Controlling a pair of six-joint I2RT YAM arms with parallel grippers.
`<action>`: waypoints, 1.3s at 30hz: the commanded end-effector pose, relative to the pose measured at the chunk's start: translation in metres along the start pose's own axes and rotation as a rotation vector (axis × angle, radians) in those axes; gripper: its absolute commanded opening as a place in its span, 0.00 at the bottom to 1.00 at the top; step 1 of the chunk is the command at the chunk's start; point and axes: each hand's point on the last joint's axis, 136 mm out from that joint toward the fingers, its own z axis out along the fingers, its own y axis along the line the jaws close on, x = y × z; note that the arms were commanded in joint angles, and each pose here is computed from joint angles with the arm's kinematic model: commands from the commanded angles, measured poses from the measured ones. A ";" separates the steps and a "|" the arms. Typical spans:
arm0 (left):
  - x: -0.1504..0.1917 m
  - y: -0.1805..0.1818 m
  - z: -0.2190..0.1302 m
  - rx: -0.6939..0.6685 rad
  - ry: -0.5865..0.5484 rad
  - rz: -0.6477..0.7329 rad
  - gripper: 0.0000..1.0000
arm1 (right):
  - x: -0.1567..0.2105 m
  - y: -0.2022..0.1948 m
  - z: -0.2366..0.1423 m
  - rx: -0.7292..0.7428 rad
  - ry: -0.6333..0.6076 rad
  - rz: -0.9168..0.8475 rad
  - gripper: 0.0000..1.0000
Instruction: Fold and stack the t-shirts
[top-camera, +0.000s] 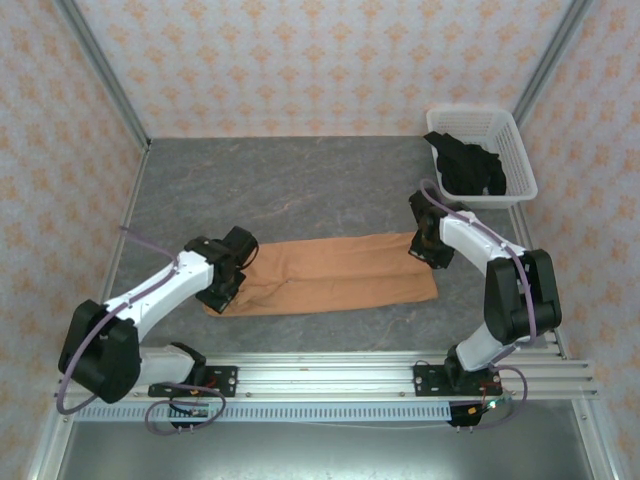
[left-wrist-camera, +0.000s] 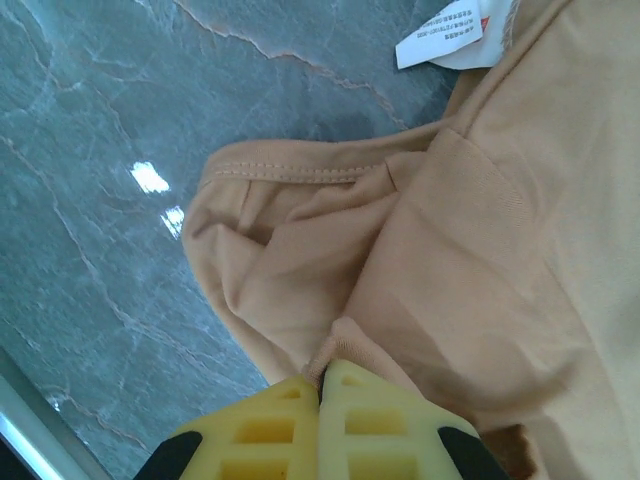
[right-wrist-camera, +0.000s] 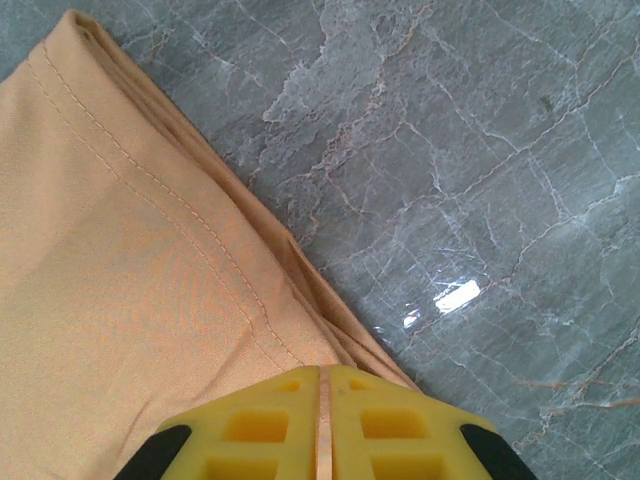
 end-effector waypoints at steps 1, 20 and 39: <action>-0.020 0.001 -0.005 -0.040 -0.086 0.066 0.00 | 0.002 -0.002 -0.001 0.003 -0.013 0.008 0.11; -0.033 -0.013 0.020 -0.172 -0.145 0.226 0.44 | 0.007 -0.009 0.006 0.019 -0.016 0.015 0.12; 0.044 -0.045 0.009 0.079 0.130 0.159 0.42 | -0.016 0.041 0.020 -0.076 0.015 -0.281 0.31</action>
